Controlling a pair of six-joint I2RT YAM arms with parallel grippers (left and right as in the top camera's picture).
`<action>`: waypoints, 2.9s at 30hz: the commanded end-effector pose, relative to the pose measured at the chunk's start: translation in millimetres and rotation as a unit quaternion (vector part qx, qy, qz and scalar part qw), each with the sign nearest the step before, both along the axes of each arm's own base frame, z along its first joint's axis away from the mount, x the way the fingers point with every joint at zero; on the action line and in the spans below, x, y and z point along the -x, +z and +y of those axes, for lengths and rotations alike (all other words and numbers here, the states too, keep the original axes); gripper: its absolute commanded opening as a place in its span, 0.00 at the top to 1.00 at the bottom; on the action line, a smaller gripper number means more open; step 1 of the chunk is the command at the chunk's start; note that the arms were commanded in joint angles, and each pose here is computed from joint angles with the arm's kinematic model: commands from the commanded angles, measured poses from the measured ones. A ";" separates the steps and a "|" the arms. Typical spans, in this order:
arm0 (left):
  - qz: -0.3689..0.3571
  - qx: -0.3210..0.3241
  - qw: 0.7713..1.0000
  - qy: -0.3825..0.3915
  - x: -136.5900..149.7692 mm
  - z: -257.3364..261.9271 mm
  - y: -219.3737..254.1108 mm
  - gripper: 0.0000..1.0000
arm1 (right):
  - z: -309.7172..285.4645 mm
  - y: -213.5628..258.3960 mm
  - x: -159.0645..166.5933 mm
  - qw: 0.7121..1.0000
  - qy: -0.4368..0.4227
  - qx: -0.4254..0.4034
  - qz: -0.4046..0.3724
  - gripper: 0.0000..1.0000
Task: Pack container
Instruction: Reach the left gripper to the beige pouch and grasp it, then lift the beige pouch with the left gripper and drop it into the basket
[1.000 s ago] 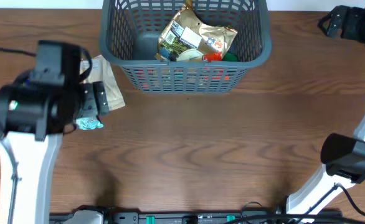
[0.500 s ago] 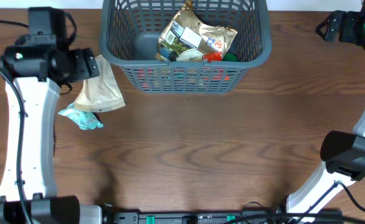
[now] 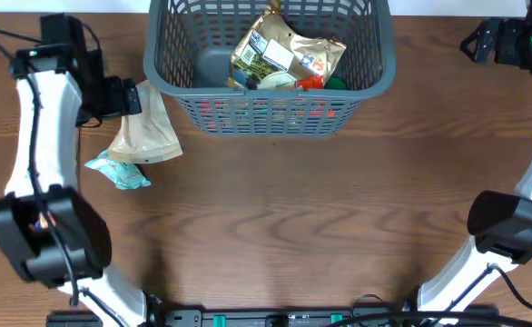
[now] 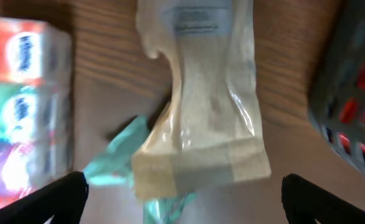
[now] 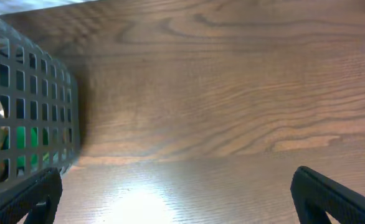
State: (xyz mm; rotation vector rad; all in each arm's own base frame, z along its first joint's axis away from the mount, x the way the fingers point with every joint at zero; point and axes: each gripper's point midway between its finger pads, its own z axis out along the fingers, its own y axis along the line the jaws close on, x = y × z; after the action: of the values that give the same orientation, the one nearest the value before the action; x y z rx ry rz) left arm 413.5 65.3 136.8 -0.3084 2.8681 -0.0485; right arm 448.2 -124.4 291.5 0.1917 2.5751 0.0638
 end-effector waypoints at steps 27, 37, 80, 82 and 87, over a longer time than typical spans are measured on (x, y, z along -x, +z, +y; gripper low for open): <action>0.000 0.003 1.000 -0.023 -58.1 8.4 -97.7 0.02 | -3.0 -7.3 3.0 1.000 0.002 0.000 0.014 0.01; 0.021 0.008 0.999 -0.023 -54.0 6.6 -115.4 0.01 | -2.8 -7.4 3.2 1.000 0.001 -0.001 0.015 0.01; -0.200 -0.036 0.979 -0.031 -9.1 -7.9 155.8 0.94 | 1.4 -13.0 13.3 0.999 0.029 0.004 0.037 0.01; -0.237 -0.057 0.967 -0.072 -2.4 -18.9 184.9 0.94 | 1.4 -13.0 13.3 0.999 0.031 0.006 0.037 0.01; -0.330 -0.133 0.903 -0.240 -1.7 -72.8 243.0 0.95 | 1.4 -12.9 13.2 0.999 0.031 0.006 0.037 0.01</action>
State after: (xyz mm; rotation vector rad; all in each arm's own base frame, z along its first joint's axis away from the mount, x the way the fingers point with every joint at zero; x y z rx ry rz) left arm 413.0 22.9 364.4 0.0782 2.2541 0.0327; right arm 435.1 -119.8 283.9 0.1284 2.6398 0.0681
